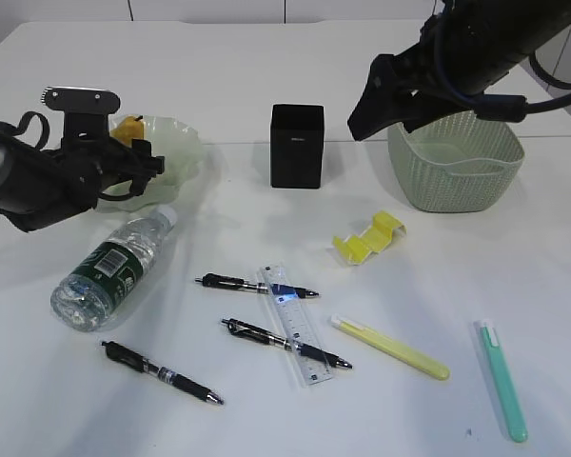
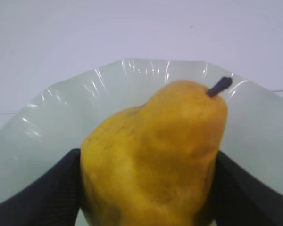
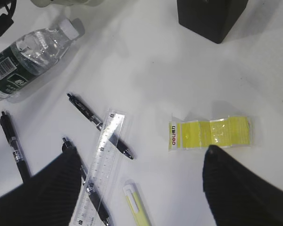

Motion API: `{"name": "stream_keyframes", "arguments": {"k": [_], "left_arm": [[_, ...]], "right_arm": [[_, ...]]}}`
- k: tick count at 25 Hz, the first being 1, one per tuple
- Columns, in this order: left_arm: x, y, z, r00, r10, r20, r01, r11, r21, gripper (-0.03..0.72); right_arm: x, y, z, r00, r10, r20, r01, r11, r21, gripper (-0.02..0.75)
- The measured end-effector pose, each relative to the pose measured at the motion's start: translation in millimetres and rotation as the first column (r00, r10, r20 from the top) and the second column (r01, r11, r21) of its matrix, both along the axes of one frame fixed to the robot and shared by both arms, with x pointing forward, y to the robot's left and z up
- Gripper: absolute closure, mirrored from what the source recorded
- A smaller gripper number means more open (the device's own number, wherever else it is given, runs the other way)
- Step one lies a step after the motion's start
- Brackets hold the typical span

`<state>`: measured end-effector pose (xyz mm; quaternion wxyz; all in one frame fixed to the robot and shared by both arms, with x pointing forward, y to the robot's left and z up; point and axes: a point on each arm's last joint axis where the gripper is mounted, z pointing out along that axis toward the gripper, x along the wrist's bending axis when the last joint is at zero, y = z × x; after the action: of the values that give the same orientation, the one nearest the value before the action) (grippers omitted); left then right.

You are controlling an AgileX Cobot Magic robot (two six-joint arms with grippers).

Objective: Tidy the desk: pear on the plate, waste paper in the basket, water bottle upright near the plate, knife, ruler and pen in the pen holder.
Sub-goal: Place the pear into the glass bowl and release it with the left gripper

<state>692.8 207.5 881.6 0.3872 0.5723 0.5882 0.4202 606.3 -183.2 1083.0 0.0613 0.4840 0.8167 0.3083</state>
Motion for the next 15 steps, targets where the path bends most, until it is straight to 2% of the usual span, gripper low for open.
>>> {"name": "stream_keyframes", "arguments": {"k": [15], "left_arm": [[0.8, 0.3, 2.3, 1.0, 0.001, 0.026, -0.001, 1.0, 0.007, 0.157]], "right_arm": [[0.0, 0.0, 0.0, 1.0, 0.0, 0.0, 0.0, 1.0, 0.0, 0.145]]}}
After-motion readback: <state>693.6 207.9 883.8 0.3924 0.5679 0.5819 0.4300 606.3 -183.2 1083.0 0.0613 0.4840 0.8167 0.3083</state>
